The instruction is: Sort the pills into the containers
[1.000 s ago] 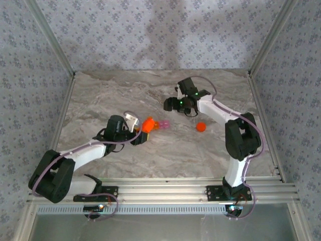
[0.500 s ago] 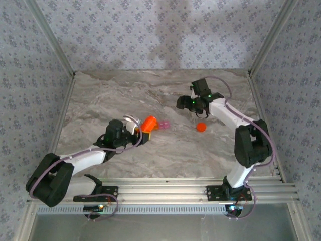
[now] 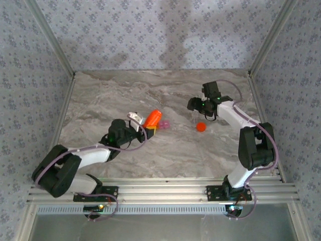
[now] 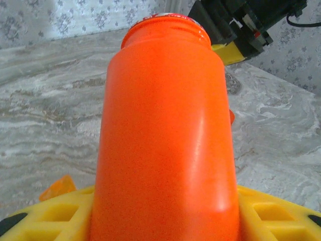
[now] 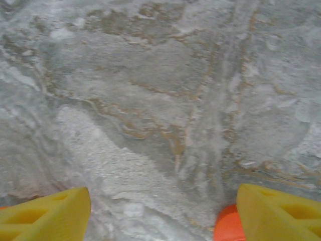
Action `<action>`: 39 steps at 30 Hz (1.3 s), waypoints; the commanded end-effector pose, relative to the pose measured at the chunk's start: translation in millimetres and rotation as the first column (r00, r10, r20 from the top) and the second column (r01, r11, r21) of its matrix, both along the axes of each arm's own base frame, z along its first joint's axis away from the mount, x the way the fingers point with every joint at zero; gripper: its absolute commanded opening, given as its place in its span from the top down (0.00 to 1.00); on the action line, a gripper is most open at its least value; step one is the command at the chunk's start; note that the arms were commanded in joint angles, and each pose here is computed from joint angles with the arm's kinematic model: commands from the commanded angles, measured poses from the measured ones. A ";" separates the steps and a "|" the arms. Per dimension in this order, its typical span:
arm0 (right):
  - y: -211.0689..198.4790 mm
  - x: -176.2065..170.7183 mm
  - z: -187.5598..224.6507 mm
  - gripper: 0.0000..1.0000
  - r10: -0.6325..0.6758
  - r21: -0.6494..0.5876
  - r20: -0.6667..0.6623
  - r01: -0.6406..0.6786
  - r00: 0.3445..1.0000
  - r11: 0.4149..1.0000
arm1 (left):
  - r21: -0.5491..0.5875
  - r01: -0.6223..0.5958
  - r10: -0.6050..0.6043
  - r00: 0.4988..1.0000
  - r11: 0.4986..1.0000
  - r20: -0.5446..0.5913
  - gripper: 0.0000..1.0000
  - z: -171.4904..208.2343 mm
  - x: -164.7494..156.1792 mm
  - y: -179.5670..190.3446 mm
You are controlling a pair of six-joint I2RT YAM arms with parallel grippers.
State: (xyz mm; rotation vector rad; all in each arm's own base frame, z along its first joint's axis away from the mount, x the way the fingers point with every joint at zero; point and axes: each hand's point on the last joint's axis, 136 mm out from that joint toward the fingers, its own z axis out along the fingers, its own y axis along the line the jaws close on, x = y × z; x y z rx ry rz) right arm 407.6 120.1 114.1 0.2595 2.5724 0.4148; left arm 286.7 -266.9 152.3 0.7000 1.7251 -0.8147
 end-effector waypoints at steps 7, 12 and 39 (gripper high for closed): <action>-36.8 -17.4 -24.8 0.22 -0.006 -0.154 -0.112 -0.011 0.994 0.988 | -0.111 0.135 -0.105 0.965 0.985 0.242 1.00 48.1 30.8 -45.8; -44.5 -29.6 -38.3 0.20 -0.013 -0.194 -0.170 -0.020 0.985 0.981 | -0.140 0.182 -0.141 0.955 0.973 0.263 1.00 55.2 46.6 -64.7; -28.7 -62.5 -106.1 0.33 0.073 -0.249 -0.312 -0.156 0.947 0.956 | -0.203 0.234 -0.138 0.906 0.951 0.399 1.00 74.9 59.0 -74.8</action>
